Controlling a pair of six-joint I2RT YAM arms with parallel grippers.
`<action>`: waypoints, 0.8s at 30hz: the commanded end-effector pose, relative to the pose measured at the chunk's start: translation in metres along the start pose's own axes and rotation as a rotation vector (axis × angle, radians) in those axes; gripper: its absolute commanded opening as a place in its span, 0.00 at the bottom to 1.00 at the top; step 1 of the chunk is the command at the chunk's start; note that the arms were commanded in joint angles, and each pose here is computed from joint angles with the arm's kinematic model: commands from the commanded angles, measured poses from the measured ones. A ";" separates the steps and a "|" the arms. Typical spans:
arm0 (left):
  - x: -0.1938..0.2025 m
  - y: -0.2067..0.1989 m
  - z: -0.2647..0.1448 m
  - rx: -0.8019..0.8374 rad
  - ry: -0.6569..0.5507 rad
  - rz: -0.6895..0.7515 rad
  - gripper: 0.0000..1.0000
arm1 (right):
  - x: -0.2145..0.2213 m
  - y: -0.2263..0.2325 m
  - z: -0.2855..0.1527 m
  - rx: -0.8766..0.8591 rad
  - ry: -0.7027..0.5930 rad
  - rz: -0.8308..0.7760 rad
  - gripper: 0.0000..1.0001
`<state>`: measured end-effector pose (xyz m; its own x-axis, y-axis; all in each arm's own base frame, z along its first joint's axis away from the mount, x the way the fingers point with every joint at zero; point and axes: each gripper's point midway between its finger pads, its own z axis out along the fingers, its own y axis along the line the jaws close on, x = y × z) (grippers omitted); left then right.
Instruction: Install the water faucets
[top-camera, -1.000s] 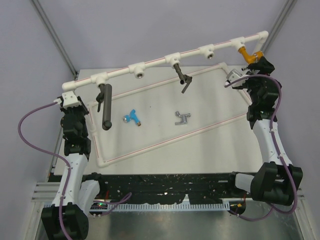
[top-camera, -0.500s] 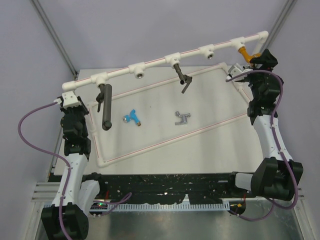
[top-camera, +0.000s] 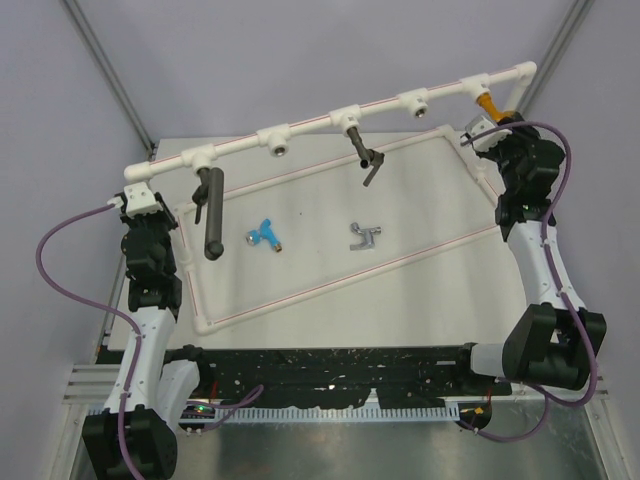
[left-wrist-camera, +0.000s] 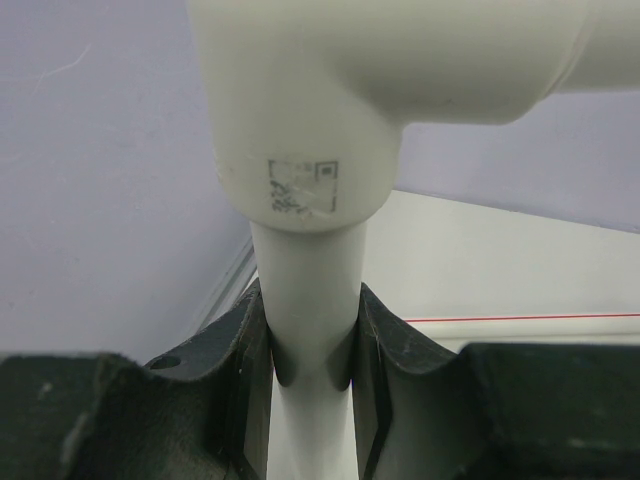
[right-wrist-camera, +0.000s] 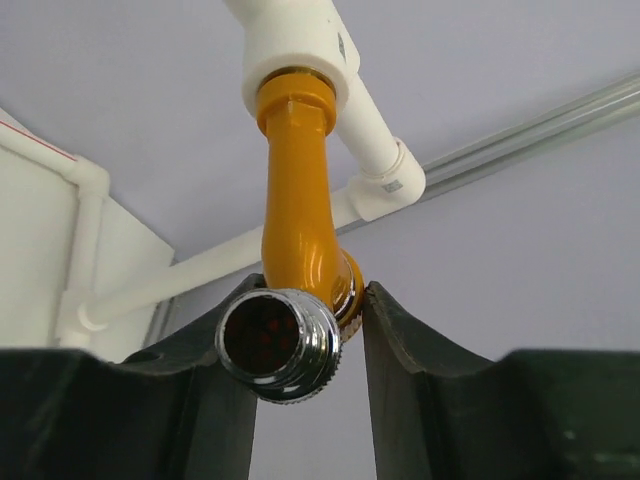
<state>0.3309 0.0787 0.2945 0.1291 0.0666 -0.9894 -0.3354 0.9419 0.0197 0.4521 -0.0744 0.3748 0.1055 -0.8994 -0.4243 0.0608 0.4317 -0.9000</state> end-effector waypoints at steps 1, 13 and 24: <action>-0.039 0.005 -0.002 -0.016 -0.131 0.004 0.00 | -0.019 -0.015 0.005 0.069 -0.049 0.449 0.23; -0.040 0.005 -0.002 -0.016 -0.134 0.004 0.00 | -0.036 -0.049 -0.005 0.242 -0.375 2.069 0.05; -0.040 0.006 -0.002 -0.021 -0.134 0.010 0.00 | -0.009 -0.042 -0.003 0.344 -0.467 2.716 0.22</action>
<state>0.3311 0.0733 0.2960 0.1369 0.0673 -0.9883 -0.3131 0.9495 0.0213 0.4508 -0.0291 0.3747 0.0231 0.9929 -0.1170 -0.2499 0.1191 0.9609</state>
